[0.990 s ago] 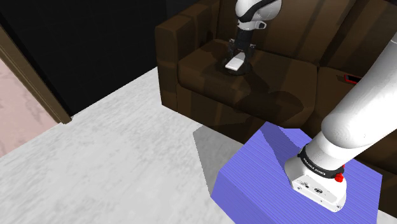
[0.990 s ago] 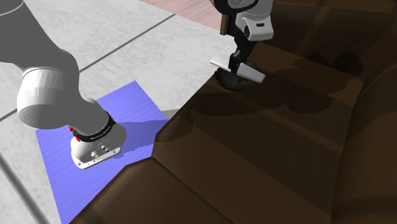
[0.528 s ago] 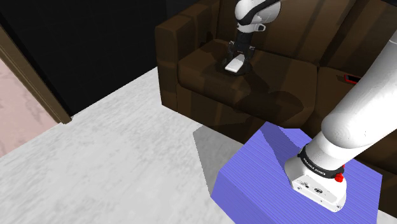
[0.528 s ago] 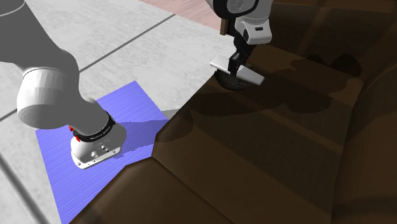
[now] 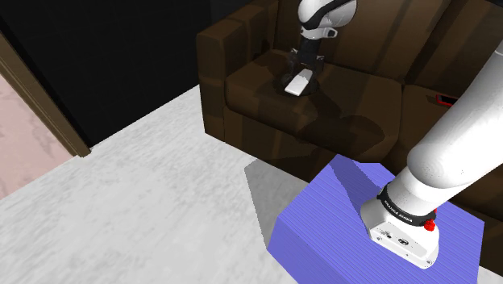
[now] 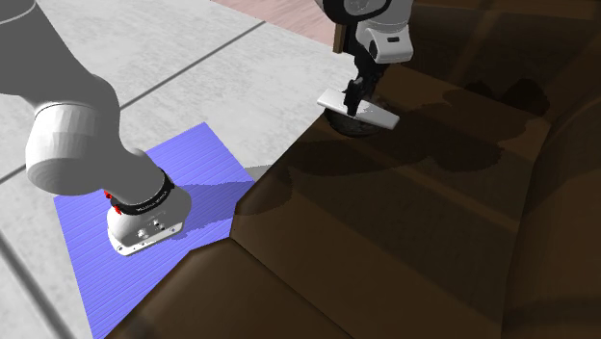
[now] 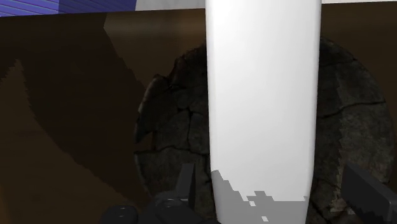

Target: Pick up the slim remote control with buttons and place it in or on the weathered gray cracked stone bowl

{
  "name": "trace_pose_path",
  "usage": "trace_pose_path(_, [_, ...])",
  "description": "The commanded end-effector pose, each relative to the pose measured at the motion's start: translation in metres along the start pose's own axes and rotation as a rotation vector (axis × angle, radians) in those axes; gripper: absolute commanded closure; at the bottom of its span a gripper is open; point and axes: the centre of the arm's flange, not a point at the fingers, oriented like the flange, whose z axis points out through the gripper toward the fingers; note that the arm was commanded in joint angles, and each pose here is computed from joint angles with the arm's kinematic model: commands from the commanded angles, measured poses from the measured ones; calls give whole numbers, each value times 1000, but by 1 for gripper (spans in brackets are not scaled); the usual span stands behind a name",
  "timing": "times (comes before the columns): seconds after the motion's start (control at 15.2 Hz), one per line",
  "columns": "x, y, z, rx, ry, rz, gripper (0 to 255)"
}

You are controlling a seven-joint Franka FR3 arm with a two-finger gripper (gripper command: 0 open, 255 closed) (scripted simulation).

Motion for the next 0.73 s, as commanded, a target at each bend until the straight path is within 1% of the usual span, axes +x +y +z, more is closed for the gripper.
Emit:
trace_pose_path(0.0, [0, 0, -19, 0, 0, 0, 0])
trace_pose_path(0.13, [0, 0, -43, 0, 0, 0, 0])
trace_pose_path(0.66, [0, 0, -43, 0, 0, 0, 0])
